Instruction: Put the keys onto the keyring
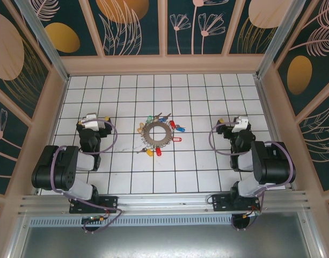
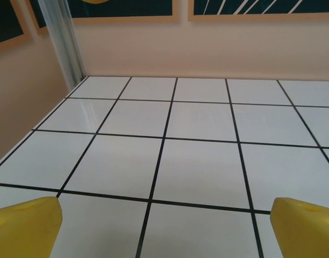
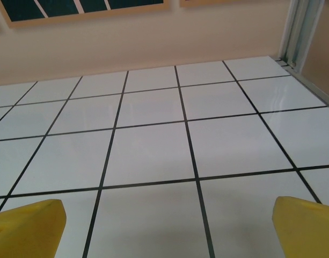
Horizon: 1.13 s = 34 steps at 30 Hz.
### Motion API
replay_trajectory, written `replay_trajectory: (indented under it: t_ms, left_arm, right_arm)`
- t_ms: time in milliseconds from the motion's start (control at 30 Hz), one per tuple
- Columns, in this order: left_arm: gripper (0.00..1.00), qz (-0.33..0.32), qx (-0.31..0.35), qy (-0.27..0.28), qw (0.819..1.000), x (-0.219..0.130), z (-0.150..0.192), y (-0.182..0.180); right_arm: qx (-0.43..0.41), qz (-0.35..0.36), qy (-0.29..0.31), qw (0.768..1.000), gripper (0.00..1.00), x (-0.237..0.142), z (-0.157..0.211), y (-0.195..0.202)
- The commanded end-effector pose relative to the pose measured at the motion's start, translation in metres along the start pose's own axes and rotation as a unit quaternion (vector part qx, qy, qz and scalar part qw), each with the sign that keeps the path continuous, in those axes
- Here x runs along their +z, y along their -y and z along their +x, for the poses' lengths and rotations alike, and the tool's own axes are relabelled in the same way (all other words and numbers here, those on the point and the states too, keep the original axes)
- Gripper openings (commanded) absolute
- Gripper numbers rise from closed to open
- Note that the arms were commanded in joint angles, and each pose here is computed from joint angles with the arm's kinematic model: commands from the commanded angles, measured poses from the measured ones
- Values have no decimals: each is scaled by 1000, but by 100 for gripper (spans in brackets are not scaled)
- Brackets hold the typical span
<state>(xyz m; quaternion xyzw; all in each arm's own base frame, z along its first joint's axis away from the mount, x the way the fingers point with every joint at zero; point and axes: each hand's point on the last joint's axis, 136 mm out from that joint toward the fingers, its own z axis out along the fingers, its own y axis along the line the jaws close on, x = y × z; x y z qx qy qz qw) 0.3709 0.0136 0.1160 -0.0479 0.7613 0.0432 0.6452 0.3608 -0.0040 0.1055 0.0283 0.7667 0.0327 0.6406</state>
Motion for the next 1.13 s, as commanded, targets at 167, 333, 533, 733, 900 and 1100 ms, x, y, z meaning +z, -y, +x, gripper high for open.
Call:
replay_trajectory:
  t_ms: [167, 333, 533, 733, 900, 1100]
  left_arm:
    - [99, 5, -18, 39, 999, 0, -21, 1]
    - [99, 5, -19, 40, 999, 0, -21, 1]
    - [99, 5, -19, 39, 999, 0, -21, 1]
    - [99, 5, -19, 40, 999, 0, -21, 1]
    - [99, 5, -19, 39, 999, 0, -20, 1]
    - [99, 5, -19, 39, 999, 0, -21, 1]
  right_arm:
    - [25, 36, 23, 999, 99, 11, -19, 13]
    - [14, 13, 14, 1000, 99, 14, -18, 4]
    - [14, 11, 14, 1000, 99, 15, -18, 4]
    - [15, 9, 13, 1000, 99, 16, -18, 3]
    - [16, 9, 11, 1000, 99, 16, -18, 4]
    - [13, 6, 13, 1000, 99, 15, -18, 2]
